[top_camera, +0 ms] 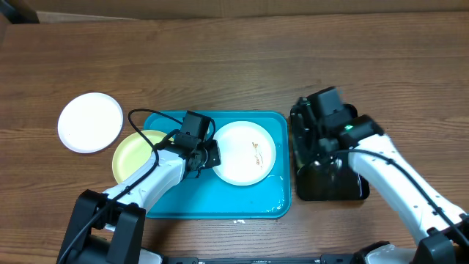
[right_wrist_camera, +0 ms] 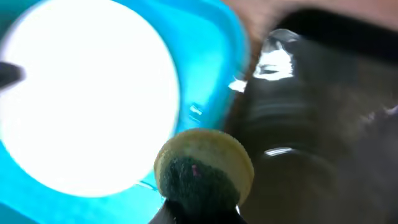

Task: Clean dirty plates on tray and stack at the side
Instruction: 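Lift the sponge with the right gripper and move it onto the white plate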

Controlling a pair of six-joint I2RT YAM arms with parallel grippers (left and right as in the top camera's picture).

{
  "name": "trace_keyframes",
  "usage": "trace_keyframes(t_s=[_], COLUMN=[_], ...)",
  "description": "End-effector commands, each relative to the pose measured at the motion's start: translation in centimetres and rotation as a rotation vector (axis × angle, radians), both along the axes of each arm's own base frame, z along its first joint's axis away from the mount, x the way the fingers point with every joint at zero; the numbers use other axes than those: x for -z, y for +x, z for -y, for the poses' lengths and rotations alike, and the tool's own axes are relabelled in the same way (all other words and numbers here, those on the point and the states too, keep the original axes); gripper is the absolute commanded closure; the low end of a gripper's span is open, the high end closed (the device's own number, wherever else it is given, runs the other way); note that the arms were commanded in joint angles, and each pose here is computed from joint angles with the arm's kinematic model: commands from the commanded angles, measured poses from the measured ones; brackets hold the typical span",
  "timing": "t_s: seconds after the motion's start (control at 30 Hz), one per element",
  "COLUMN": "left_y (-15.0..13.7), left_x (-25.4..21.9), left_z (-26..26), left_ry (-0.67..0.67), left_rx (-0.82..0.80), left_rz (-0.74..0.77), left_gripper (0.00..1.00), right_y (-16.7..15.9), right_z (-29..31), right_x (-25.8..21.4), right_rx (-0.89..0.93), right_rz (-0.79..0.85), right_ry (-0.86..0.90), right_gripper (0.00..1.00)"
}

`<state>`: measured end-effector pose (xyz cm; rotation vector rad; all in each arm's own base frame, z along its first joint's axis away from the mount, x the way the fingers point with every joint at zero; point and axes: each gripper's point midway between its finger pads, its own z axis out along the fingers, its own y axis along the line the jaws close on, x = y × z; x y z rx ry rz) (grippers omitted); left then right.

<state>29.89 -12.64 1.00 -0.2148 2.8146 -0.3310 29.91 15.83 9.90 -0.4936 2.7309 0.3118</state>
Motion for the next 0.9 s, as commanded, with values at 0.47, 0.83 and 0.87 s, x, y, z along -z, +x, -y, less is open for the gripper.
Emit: trace_keyframes(t_s=[0.47, 0.83, 0.87], left_y=[0.3, 0.3, 0.3], left_x=[0.0, 0.0, 0.0], left_z=[-0.1, -0.1, -0.1], left_ry=[0.013, 0.013, 0.012], left_rx=[-0.005, -0.006, -0.005], left_rz=[0.005, 0.005, 0.006], left_gripper=[0.96, 0.96, 0.96], right_y=[1.2, 2.4, 2.4], right_z=[-7.4, -8.5, -8.5], right_x=[1.7, 4.4, 4.4], right_rx=[-0.148, -0.153, -0.153], right_rz=[0.116, 0.111, 0.111], right_ry=[0.012, 0.01, 0.01], right_gripper=[0.96, 0.96, 0.96])
